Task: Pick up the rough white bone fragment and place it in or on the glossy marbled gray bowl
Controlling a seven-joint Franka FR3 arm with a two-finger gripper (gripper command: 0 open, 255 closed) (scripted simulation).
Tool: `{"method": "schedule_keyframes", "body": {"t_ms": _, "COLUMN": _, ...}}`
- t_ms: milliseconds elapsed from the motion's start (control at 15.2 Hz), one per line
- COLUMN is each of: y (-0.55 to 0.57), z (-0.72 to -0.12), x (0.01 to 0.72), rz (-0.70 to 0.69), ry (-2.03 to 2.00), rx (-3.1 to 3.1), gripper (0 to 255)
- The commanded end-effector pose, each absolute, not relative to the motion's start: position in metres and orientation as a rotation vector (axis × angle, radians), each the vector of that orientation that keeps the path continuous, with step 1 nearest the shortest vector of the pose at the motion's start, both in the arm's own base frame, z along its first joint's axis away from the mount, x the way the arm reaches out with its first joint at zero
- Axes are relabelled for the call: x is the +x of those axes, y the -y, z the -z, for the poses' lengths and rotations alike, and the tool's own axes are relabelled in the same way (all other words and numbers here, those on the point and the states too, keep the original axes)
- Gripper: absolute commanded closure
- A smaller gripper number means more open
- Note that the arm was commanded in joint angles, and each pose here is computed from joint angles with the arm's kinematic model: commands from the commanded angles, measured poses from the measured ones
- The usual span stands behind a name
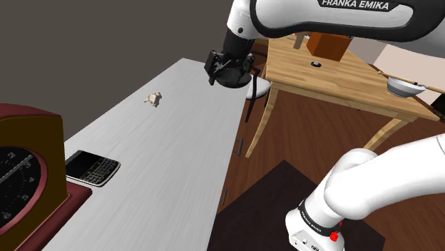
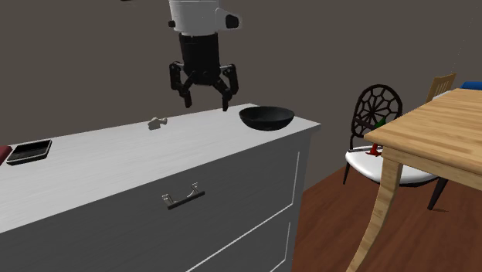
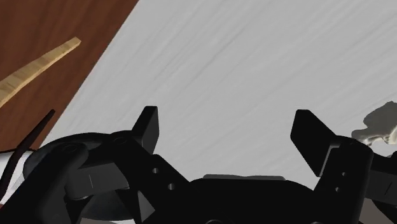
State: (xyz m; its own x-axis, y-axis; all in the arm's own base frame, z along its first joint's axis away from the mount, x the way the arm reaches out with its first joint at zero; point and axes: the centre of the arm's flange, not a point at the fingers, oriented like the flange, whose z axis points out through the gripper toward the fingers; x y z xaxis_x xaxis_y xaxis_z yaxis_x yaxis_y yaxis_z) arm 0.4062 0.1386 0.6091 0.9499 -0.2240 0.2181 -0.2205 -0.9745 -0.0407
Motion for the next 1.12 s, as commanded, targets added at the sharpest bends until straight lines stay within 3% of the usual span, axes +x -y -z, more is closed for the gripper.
{"method": "schedule_keyframes", "body": {"t_ms": 0, "y": -0.163, "z": -0.605, "x": 0.418, "rz": 0.352, "ry": -0.360, "rx": -3.082, "gripper": 0}}
{"method": "schedule_keyframes", "body": {"t_ms": 1056, "y": -0.338, "z": -0.581, "x": 0.526, "rz": 0.379, "ry": -0.412, "rx": -3.056, "gripper": 0}}
